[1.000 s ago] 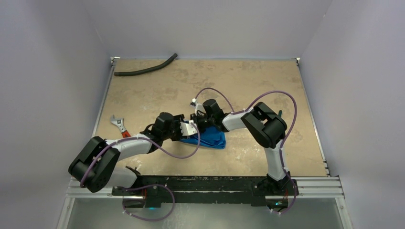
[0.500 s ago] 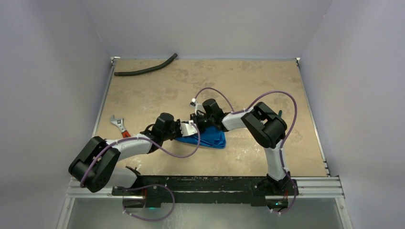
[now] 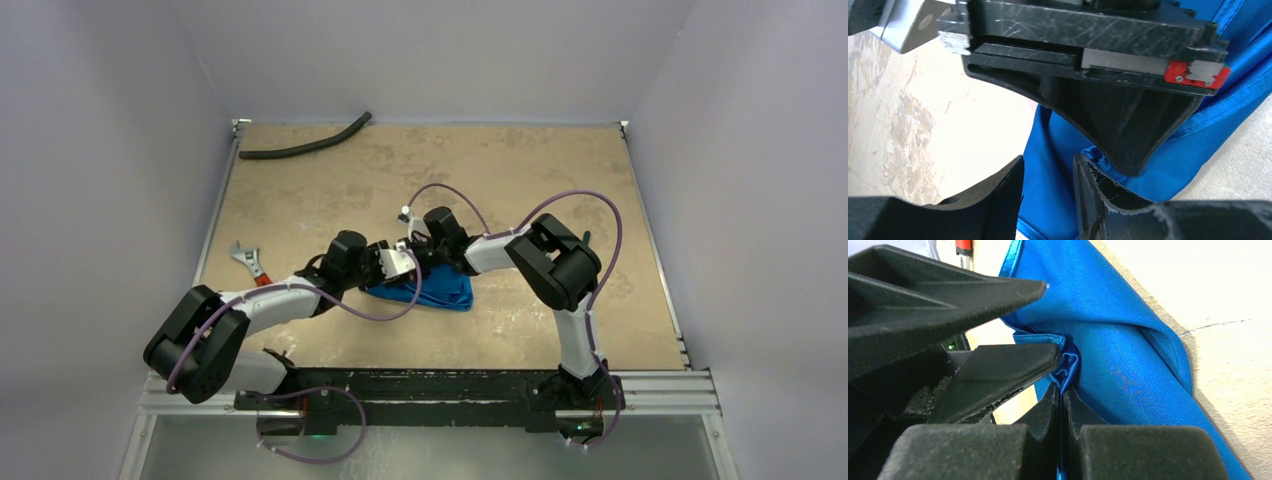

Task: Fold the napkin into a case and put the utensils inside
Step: Stuff the 2/3 rectangle-folded napkin into the folded napkin.

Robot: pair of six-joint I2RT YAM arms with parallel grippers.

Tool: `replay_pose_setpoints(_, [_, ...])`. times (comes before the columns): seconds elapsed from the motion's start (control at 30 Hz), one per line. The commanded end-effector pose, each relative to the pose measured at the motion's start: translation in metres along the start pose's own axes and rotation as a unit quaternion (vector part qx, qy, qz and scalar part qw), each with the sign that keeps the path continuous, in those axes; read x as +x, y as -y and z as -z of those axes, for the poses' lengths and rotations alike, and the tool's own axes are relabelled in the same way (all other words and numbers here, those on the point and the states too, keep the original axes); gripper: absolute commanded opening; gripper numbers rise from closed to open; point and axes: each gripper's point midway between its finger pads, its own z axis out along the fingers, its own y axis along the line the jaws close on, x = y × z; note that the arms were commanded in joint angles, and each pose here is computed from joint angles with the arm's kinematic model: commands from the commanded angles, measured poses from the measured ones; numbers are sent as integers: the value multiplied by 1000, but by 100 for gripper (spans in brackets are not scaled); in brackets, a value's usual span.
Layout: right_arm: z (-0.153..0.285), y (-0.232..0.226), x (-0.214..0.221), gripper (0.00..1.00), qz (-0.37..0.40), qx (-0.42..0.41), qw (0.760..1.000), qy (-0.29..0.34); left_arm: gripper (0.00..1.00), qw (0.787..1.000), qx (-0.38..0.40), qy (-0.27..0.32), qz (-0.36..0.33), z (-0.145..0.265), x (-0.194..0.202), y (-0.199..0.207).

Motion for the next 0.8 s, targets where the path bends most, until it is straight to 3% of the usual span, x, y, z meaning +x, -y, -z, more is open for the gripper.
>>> replay_pose_setpoints(0.0, [2,38,34,0,-33,74,996,-42,39,1000,-2,7,-18,-1,0,5])
replay_pose_setpoints(0.43, [4,37,35,0,-32,70,996,-39,28,998,-25,-35,-36,-4,24,2])
replay_pose_setpoints(0.53, [3,37,37,0,-33,68,996,-42,20,998,-32,-37,-35,-3,23,-2])
replay_pose_setpoints(0.67, [2,38,38,0,-32,68,996,-45,0,998,-33,-34,-35,-3,19,-5])
replay_pose_setpoints(0.77, [2,38,38,0,-32,69,996,-45,0,999,-34,-22,-28,-3,10,-8])
